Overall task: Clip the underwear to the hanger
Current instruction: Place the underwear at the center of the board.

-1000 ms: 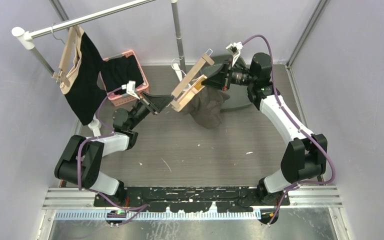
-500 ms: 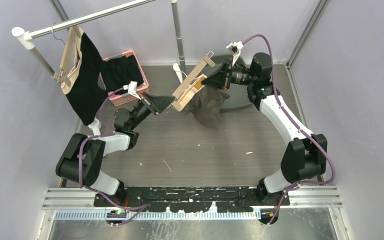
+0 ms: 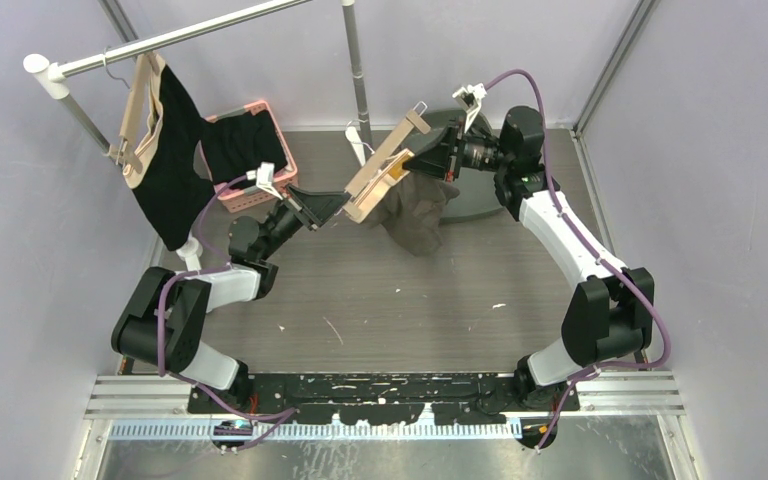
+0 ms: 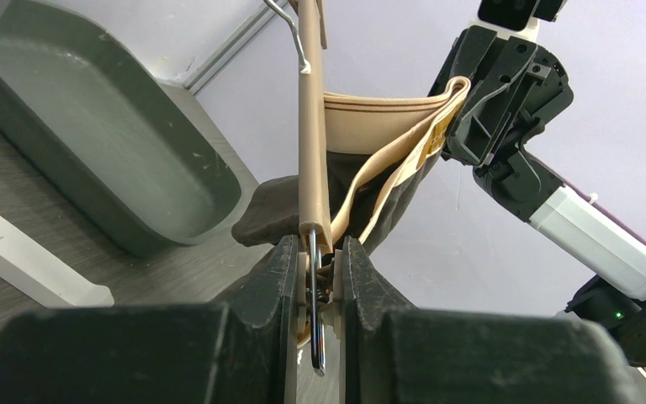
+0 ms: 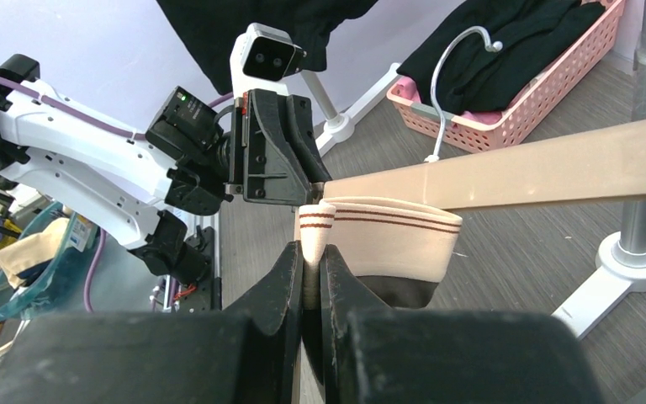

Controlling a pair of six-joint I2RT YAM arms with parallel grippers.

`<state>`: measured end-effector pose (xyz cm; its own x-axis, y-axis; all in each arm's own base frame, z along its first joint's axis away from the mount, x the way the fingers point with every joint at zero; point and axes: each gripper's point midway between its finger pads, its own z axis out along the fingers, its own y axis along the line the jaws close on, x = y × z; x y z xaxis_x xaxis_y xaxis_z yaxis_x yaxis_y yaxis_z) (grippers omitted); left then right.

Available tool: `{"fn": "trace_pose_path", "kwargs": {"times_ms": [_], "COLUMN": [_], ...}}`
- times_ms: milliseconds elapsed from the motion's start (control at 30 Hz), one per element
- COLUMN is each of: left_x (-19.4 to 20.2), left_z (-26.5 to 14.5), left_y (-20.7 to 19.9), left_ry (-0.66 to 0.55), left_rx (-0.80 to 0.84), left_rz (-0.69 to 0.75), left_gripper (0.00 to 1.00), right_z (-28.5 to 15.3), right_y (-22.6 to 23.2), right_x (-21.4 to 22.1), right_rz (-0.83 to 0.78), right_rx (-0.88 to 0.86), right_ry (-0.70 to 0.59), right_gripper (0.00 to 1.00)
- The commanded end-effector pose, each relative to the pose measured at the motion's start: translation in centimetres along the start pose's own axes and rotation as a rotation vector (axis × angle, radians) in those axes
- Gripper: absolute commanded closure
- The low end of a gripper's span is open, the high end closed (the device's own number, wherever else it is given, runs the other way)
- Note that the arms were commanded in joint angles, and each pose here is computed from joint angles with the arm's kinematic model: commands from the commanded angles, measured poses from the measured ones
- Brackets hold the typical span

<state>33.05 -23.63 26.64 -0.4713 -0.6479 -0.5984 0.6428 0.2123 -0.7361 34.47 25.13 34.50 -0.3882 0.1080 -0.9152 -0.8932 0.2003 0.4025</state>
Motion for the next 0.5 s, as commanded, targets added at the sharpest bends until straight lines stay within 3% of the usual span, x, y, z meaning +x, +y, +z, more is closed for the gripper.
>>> {"fn": "trace_pose_path", "kwargs": {"times_ms": [0, 467], "left_x": [-1.5, -3.8], "left_z": [0.1, 0.1], "left_y": [-1.5, -0.6], "left_ry": [-0.074, -0.179], "left_rx": [0.049, -0.003], "left_rz": [0.051, 0.022], "left_gripper": [0.98, 1.0], "right_z": [-0.5, 0.1], "right_y": [1.7, 1.4], "right_x": [-1.5, 6.3], "right_rz": [-0.062, 0.159], "right_rx": [-0.027, -0.061], "right_ry": [-0.032, 0.077], "right_gripper": [0.99, 0.99]}}
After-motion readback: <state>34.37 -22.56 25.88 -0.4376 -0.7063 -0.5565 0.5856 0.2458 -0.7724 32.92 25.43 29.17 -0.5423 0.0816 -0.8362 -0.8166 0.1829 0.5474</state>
